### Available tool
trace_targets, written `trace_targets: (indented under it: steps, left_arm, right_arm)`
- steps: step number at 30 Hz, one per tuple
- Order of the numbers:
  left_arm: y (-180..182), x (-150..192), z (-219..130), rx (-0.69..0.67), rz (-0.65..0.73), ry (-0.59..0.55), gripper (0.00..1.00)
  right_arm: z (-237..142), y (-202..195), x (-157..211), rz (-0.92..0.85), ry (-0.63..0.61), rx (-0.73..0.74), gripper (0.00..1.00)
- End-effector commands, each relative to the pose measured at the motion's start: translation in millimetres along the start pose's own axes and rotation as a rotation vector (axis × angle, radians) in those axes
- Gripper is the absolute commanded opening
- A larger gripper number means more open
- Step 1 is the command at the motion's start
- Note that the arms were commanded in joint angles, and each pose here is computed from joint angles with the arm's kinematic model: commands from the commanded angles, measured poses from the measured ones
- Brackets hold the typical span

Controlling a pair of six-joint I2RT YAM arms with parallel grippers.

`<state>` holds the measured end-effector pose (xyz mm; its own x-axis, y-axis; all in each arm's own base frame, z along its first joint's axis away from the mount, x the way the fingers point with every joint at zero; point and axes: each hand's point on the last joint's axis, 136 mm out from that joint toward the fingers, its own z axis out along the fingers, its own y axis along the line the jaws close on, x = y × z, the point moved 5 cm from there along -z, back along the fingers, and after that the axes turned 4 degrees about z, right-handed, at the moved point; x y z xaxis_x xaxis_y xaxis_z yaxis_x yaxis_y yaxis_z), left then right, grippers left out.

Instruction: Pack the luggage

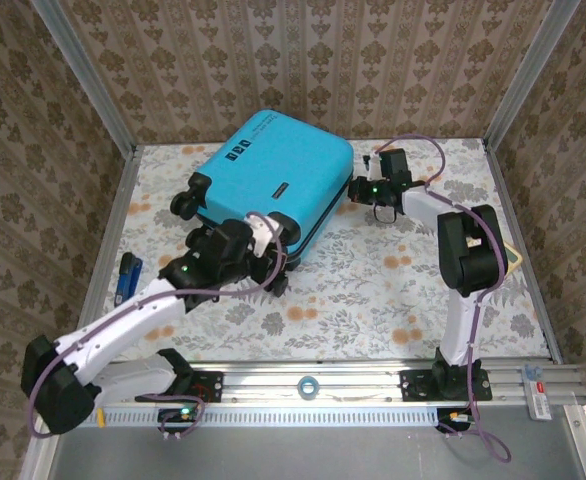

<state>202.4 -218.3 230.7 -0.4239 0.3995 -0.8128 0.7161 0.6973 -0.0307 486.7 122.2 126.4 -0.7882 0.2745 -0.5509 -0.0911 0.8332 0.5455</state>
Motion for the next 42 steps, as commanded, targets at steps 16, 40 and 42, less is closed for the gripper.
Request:
trace_targets:
  steps: [16, 40, 42]
  left_arm:
    - [38.4, -15.4, -22.0, -0.02, -0.148, -0.285, 0.59]
    - [160.5, -14.9, -7.8, -0.189, -0.443, -0.363, 0.64]
    - [173.5, -17.4, -3.0, -0.166, -0.465, -0.372, 0.63]
  right_arm:
    - [-21.3, -27.1, 34.6, 0.049, -0.001, 0.059, 0.0]
    - [-63.4, 10.8, 138.7, 0.008, -0.05, 0.172, 0.0]
    - [-70.4, 15.2, 146.7, -0.012, -0.073, 0.194, 0.0]
